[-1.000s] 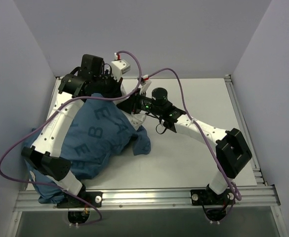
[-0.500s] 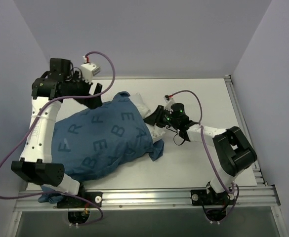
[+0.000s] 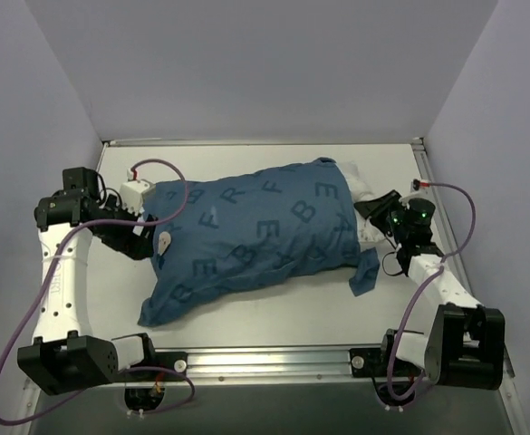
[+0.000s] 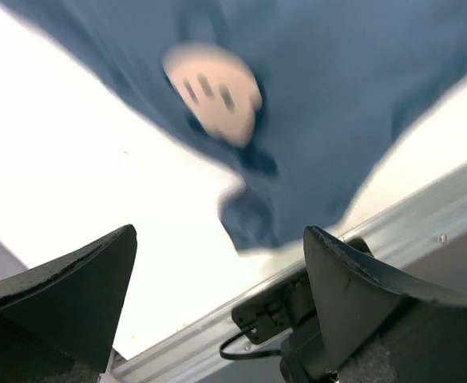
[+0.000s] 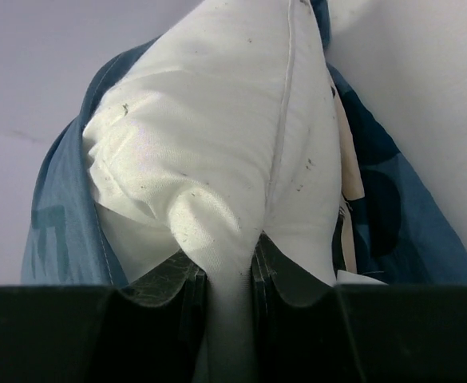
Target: Remove the pillowcase from the pillow
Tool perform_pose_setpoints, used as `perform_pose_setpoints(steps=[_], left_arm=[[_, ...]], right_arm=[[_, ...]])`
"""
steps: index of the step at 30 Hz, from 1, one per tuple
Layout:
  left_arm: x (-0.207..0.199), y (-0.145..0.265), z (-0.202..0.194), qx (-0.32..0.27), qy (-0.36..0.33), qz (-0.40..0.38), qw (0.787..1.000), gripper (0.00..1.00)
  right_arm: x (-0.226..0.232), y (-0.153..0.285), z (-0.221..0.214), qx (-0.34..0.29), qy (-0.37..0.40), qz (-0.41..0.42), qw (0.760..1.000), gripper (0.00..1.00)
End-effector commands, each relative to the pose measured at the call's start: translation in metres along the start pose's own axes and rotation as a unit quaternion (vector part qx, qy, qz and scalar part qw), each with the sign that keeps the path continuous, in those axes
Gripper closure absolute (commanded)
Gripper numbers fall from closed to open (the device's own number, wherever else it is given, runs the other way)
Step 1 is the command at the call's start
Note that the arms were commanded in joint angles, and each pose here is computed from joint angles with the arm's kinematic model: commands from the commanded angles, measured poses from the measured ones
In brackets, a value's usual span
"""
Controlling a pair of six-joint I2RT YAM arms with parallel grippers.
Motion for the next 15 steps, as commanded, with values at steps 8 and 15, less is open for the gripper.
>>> perform_pose_setpoints(steps=[8, 15], left_arm=[[-0.051, -0.088, -0.046, 0.092, -0.136, -0.082, 0.983, 0.06], [0.034, -0.125, -0.029, 0.088, -0.117, 0.115, 0.983, 0.06]], right_arm=[[-0.022, -0.002, -0.009, -0.009, -0.048, -0.016, 0.999, 1.0], [-0.02, -0.009, -0.01, 0.009, -0.025, -0.019, 0.999, 1.0]])
Point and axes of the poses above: each gripper's point midway between its finger pads, its own y axis back along the fingers, its own x axis along the line the jaws close on, z = x × y, the point moved 1 cm from there along y, back along the fingers, and after that the axes turned 14 degrees about -y, right-handed, at the moved point
